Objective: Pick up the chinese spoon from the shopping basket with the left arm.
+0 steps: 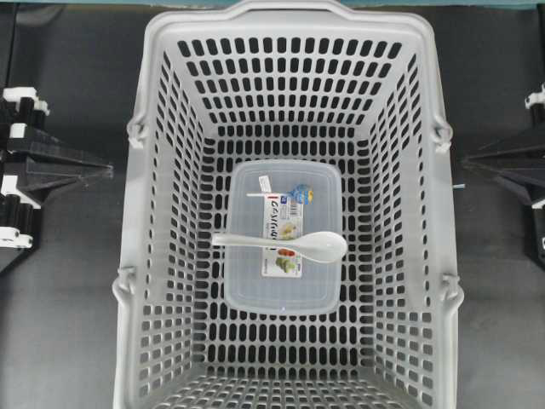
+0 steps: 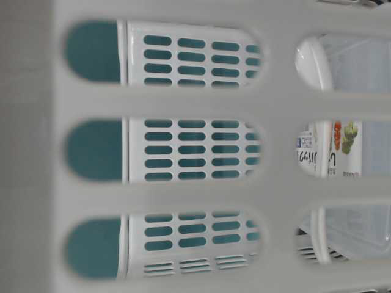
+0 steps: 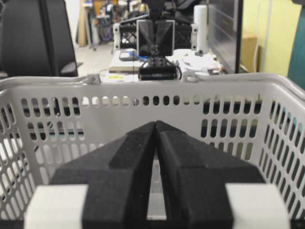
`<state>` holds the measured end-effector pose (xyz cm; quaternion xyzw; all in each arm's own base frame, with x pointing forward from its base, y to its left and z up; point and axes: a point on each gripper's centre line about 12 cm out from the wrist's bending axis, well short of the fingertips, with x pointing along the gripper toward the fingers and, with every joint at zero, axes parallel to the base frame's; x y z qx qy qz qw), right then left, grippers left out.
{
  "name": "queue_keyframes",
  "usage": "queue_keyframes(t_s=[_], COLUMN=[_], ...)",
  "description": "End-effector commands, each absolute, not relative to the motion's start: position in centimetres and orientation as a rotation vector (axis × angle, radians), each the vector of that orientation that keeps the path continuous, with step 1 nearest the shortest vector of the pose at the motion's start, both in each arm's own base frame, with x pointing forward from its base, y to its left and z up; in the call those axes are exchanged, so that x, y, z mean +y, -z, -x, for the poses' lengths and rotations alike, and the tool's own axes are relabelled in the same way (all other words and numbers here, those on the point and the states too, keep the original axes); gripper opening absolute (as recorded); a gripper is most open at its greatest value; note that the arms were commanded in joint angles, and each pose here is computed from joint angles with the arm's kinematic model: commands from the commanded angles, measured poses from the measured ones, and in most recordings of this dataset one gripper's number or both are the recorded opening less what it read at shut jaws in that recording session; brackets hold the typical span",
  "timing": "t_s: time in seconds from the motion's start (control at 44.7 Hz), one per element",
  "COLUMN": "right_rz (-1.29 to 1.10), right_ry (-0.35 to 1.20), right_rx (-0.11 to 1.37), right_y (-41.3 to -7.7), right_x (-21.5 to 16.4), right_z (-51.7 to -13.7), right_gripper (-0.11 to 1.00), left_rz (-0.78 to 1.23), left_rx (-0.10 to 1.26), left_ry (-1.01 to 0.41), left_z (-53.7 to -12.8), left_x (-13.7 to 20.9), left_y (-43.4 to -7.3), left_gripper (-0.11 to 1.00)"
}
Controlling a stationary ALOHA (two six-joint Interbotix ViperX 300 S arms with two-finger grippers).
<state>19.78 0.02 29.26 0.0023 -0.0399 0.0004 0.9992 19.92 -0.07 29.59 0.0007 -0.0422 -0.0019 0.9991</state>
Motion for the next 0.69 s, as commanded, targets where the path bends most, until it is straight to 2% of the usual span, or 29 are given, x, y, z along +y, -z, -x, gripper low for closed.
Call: queue_keyframes(t_s=[0.0,0.09,0.336,0.672], right_rz=[-0.024,-0.043,-0.096,-0.095], right_ry=[-0.003,-0.003,-0.005,-0.001], right_rx=[-0.089,-0.078,-0.066,-0.006], right_y=[-29.7,-29.6,-29.5,-29.0], right_x=[0.1,0.1,0.1,0.0], right_z=[-20.0,-20.0,-20.0,-20.0], right_gripper=[0.00,0.00,0.00,0.02], left_rz=[-0.031,-0.032,-0.037,-0.060], left_rx=[-0.032,0.003,0.186,0.473], left_ry=[0.016,0.013,0.033,0.071], left_z=[-20.4,-20.6,-21.9,-27.7], left_x=[-0.2,-0.2,-0.7,-2.1], left_y=[-29.5,-30.3,-33.9,-36.5], left_gripper=[0.06,0.00,0.00,0.00])
